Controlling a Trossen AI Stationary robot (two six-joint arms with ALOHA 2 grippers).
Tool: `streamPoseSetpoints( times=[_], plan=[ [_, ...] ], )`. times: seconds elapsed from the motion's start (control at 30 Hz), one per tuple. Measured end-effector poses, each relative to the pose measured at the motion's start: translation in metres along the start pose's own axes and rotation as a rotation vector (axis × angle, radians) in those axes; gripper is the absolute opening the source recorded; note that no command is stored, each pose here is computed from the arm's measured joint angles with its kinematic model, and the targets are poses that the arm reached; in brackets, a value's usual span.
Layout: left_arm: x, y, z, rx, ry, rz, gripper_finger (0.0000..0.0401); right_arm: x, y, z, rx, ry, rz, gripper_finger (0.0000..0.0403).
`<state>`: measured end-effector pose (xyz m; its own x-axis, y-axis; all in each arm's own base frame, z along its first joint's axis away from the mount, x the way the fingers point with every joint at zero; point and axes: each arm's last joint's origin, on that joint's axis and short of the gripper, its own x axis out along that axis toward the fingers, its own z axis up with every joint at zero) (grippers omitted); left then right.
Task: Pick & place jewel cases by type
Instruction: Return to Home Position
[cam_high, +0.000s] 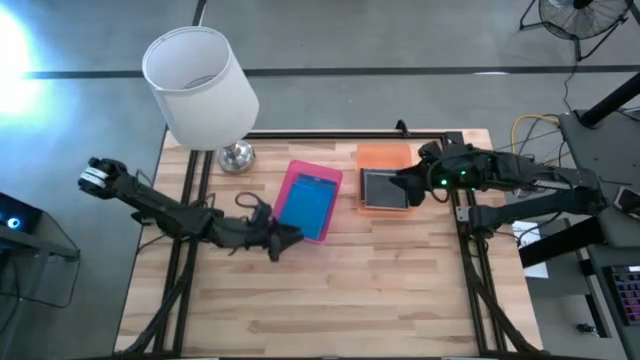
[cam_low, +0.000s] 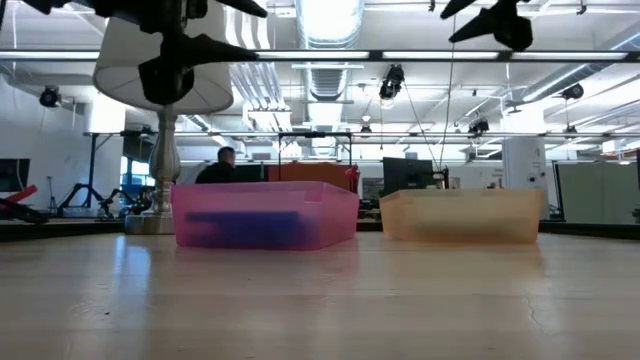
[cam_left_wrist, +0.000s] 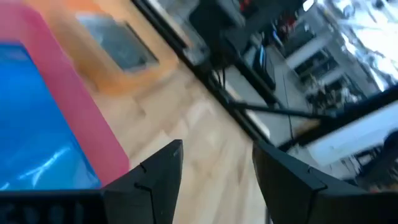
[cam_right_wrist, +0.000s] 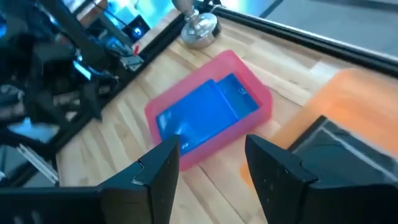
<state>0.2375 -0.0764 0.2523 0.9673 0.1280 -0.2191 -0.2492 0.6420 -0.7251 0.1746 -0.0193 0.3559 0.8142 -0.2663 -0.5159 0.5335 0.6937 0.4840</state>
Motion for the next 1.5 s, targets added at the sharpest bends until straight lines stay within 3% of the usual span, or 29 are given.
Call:
streamPoseSetpoints(
  times=[0.07, 0.17, 0.2, 0.27, 0.57, 0.93, 1.13, 1.33, 1.5],
  plan=[
    [-0.003, 0.003, 0.011, -0.007, -0.034, 0.014, 0.0179, -0.008, 0.0, 0.003, -0.027, 0.015, -0.013, 0.0177],
    [-0.012, 0.005, 0.02, -0.142, -0.052, 0.023, 0.0179, -0.021, 0.001, 0.007, 0.108, 0.043, -0.042, 0.0178],
    [-0.015, 0.003, 0.023, -0.149, -0.062, 0.01, 0.0179, -0.026, 0.001, 0.009, 0.127, 0.048, -0.048, 0.0177],
    [-0.019, 0.0, 0.027, -0.084, -0.075, -0.029, 0.0179, -0.036, 0.003, 0.012, 0.055, 0.064, -0.042, 0.0178],
    [-0.025, -0.02, 0.04, 0.037, -0.091, -0.303, 0.0179, -0.053, 0.014, 0.011, -0.203, 0.081, 0.359, 0.0178],
    [0.005, -0.008, 0.052, 0.15, -0.062, -0.452, 0.0179, -0.021, 0.011, -0.018, -0.238, -0.157, 0.683, 0.018],
    [-0.015, -0.001, 0.082, 0.268, -0.104, -0.513, 0.0179, -0.036, 0.005, -0.02, -0.275, -0.181, 0.712, 0.0178],
    [-0.049, 0.015, 0.099, 0.339, -0.072, -0.378, 0.0179, -0.065, -0.008, -0.022, -0.339, -0.195, 0.71, 0.0182],
    [-0.071, 0.016, 0.102, 0.401, -0.08, -0.378, 0.0179, -0.076, -0.028, -0.035, -0.319, -0.157, 0.627, 0.0181]
  ],
)
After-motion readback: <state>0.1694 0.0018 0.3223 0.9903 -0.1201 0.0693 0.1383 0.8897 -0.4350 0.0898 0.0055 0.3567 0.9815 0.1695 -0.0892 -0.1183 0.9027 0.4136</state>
